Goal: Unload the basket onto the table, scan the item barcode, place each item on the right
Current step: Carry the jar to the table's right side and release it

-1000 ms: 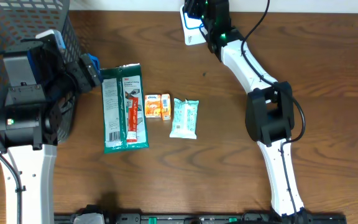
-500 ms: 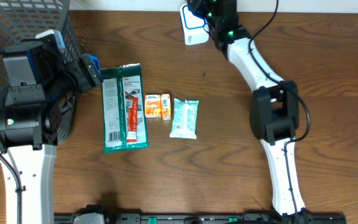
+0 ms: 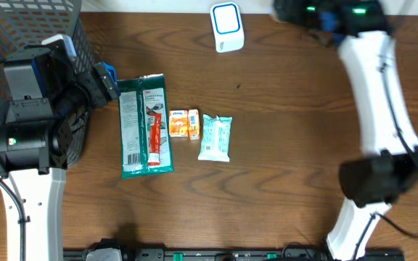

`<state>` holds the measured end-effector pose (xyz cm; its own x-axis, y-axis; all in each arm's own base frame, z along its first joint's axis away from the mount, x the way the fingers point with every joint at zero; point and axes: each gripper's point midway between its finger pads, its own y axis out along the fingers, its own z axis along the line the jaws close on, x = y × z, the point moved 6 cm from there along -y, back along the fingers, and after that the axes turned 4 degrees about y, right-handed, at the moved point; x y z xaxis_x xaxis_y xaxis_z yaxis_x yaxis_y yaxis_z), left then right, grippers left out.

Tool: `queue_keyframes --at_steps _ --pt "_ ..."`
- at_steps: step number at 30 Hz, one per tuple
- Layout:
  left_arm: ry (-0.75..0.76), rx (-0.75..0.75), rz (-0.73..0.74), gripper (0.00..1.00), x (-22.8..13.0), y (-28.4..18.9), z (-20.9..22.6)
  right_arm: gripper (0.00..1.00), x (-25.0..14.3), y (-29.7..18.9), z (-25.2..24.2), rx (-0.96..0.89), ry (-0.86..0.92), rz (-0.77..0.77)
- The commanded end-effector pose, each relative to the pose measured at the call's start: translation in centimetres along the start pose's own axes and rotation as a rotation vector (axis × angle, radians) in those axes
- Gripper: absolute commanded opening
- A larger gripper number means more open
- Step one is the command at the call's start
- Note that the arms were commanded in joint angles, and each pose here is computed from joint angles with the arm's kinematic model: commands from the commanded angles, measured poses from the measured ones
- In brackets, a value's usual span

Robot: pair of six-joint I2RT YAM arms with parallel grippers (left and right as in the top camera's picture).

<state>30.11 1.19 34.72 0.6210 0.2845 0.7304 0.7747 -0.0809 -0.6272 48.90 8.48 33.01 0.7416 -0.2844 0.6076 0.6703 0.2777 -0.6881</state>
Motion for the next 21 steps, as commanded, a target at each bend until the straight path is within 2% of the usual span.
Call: queue_keyframes --at_steps 1,4,7,21 --pt "0.01 -0.003 -0.006 0.87 0.2 -0.2 0.0 0.01 -1.4 0.1 -4.6 -0.157 -0.132 0.115" --pt "0.01 -0.003 -0.006 0.87 0.2 -0.2 0.0 0.01 -3.9 0.4 -9.1 -0.281 -0.118 0.273" --pt "0.01 -0.003 -0.006 0.87 0.2 -0.2 0.0 0.01 -6.1 1.6 -13.1 -0.338 -0.05 0.363" --pt "0.01 -0.003 -0.006 0.87 0.2 -0.2 0.0 0.01 -12.3 3.2 -26.7 -0.469 0.228 0.447"
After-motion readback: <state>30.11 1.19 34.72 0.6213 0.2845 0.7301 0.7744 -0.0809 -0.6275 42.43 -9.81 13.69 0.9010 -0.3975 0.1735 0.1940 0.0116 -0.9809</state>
